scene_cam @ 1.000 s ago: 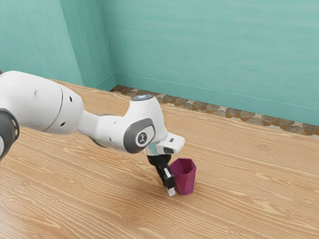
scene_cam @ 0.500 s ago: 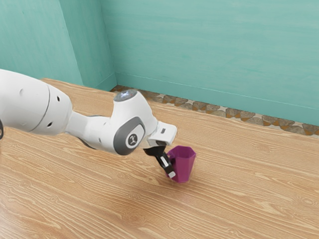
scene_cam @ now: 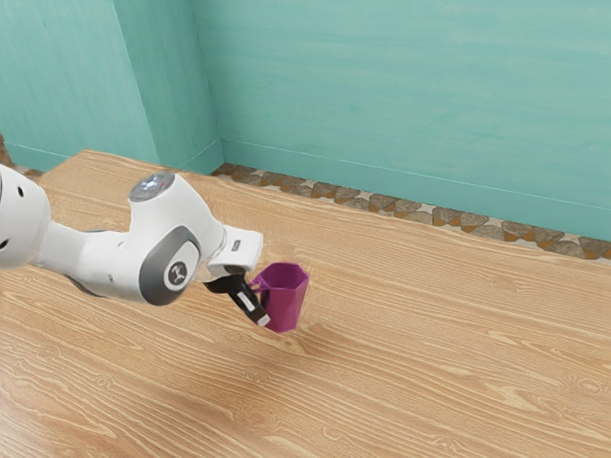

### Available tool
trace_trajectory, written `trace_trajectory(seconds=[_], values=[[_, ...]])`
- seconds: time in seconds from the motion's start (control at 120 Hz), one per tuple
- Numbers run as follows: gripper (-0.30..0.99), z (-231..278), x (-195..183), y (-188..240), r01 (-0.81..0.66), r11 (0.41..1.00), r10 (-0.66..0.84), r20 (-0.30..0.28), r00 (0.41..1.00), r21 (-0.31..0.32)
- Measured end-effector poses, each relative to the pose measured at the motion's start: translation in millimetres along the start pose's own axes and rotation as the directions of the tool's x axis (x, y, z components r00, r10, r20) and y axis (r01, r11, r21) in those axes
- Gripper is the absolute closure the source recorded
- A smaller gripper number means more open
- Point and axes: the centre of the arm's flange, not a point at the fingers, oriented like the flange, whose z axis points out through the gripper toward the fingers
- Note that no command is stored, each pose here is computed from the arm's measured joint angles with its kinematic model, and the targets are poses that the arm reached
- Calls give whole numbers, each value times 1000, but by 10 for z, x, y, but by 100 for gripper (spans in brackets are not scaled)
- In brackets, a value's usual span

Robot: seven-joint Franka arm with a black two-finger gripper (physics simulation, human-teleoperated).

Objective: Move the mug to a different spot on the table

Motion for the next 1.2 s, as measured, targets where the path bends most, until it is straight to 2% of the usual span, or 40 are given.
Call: trace_trajectory(seconds=[0.5,0.65,0.783,1.083,1.2], values=[[62,81,-604,-629,148,988,-150,36,988,51],[33,69,-669,-730,165,984,-168,37,985,61],[18,71,-697,-689,158,986,-161,41,986,57],[4,51,-621,-546,123,991,-125,35,992,47],[3,-52,-534,-485,106,993,-106,10,994,49]])
